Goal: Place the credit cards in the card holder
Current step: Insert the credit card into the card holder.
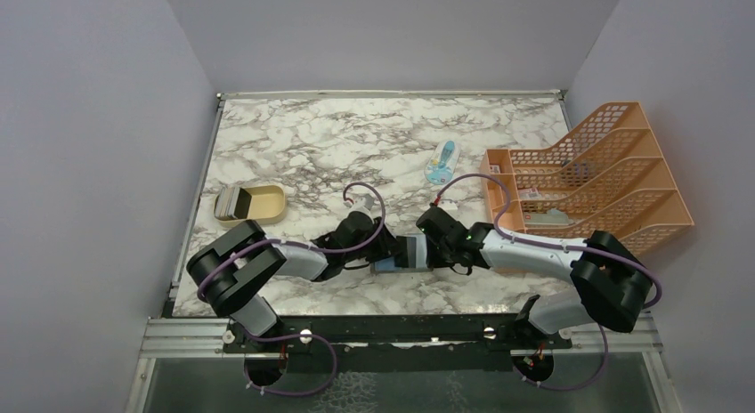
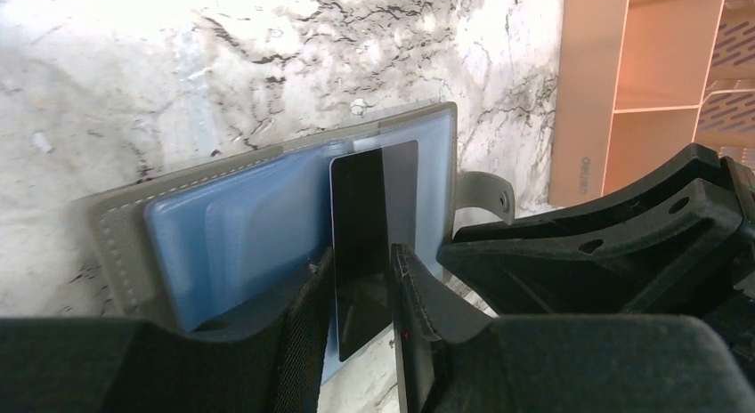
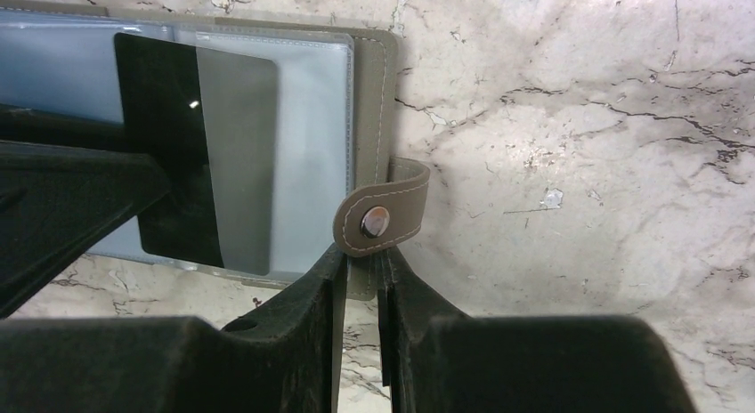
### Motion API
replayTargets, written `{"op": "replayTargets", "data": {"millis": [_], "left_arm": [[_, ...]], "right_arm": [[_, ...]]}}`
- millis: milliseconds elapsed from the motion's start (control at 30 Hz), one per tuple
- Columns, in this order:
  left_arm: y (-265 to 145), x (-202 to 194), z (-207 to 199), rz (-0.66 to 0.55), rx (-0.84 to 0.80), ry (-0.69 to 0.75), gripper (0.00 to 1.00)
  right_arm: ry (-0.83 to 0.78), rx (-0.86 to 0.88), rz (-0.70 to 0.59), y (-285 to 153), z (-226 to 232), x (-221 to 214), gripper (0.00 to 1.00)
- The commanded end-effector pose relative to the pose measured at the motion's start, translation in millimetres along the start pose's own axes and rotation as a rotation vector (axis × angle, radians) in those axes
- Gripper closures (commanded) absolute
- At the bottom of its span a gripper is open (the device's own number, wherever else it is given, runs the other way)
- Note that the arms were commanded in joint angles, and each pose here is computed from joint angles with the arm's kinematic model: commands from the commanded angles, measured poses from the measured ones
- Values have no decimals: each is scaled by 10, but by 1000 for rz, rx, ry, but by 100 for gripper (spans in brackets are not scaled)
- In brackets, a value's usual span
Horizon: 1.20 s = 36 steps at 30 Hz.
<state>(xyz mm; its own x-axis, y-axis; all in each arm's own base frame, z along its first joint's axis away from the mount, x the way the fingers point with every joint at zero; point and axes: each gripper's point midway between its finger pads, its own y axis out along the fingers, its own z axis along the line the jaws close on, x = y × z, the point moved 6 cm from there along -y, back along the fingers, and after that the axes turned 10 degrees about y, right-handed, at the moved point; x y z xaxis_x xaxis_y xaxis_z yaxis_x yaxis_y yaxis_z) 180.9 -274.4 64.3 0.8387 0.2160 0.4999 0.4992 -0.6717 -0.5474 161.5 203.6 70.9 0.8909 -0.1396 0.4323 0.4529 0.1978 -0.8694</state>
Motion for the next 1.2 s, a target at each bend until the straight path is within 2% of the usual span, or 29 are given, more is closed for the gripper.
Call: {"op": "replayTargets", "data": {"millis": [0,667,967,1167], "left_arm": [[81,-144,52,56,50,25,68],[247,-268,-196,86,15,61,68],[179,-250,-168,63,34,52,63],[114,-191,-179,43,55,66,60]], "right_arm": [[14,13,4,21,-17,-33,82],[24,30,-3,16,-2,-29,82],[28,27,-30,-95,40,71,80],[48,85,-33,-282,157,160,78]]}}
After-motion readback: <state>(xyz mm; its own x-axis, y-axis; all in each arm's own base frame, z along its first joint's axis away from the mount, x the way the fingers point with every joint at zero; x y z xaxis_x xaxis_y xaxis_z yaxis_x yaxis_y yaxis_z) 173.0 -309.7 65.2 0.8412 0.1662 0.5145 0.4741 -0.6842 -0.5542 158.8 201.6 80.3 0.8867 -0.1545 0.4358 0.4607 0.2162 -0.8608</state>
